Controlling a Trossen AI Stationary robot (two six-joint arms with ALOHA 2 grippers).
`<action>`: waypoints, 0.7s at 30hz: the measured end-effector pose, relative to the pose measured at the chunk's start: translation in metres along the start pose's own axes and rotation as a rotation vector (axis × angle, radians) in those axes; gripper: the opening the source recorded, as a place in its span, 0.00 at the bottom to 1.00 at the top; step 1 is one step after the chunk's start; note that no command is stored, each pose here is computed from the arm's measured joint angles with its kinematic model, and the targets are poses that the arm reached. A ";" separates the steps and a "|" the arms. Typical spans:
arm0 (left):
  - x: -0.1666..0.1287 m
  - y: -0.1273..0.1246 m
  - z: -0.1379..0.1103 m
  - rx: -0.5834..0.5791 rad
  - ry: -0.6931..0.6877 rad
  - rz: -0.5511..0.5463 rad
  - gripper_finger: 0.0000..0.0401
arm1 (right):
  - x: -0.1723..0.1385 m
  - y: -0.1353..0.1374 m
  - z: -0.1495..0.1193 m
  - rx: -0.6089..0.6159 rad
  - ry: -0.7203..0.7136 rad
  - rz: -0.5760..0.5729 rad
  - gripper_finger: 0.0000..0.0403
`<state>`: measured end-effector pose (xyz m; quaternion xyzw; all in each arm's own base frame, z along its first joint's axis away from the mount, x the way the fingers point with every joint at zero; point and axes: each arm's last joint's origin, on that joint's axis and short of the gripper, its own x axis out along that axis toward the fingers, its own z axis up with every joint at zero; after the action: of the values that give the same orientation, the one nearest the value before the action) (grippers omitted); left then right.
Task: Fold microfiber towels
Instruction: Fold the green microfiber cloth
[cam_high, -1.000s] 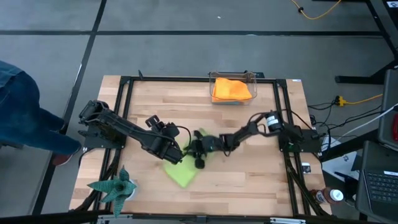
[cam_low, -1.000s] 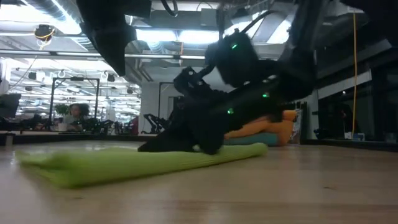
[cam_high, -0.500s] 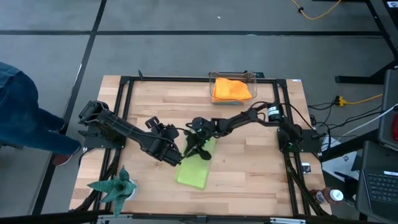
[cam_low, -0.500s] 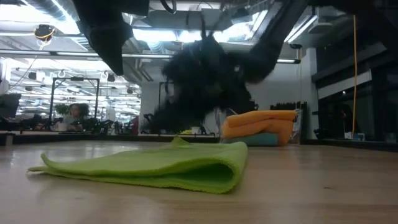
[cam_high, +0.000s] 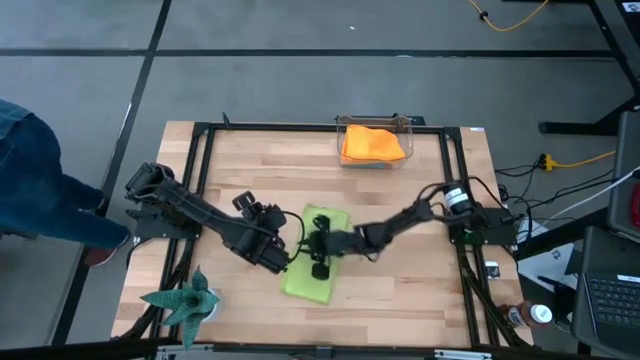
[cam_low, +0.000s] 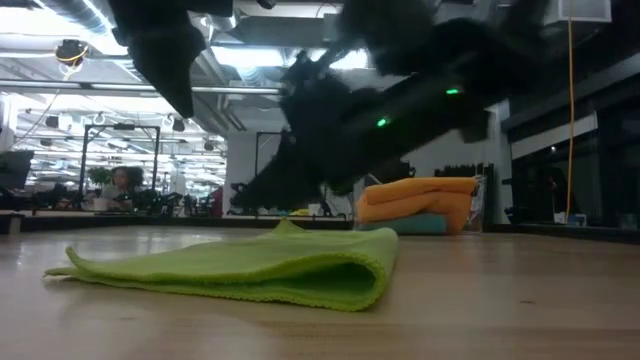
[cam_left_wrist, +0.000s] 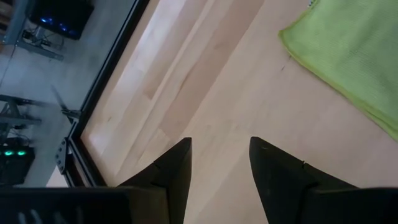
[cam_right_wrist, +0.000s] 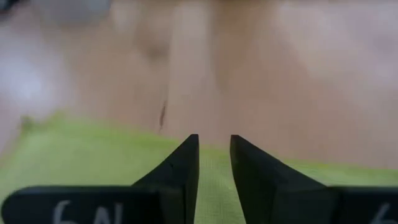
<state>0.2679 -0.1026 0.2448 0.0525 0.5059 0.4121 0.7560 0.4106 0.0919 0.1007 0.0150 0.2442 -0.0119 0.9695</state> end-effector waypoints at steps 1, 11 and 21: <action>-0.001 0.000 -0.001 0.001 -0.001 -0.001 0.38 | -0.005 0.008 -0.003 0.007 -0.054 -0.027 0.23; -0.002 -0.002 -0.002 -0.001 -0.010 -0.010 0.38 | -0.018 0.014 -0.059 0.201 -0.232 -0.303 0.23; -0.001 -0.002 0.000 -0.037 -0.008 -0.012 0.38 | 0.009 -0.001 -0.064 0.053 -0.155 -0.083 0.23</action>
<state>0.2688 -0.1041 0.2445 0.0371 0.4953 0.4167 0.7614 0.3880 0.0934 0.0400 0.0296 0.1684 -0.0594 0.9835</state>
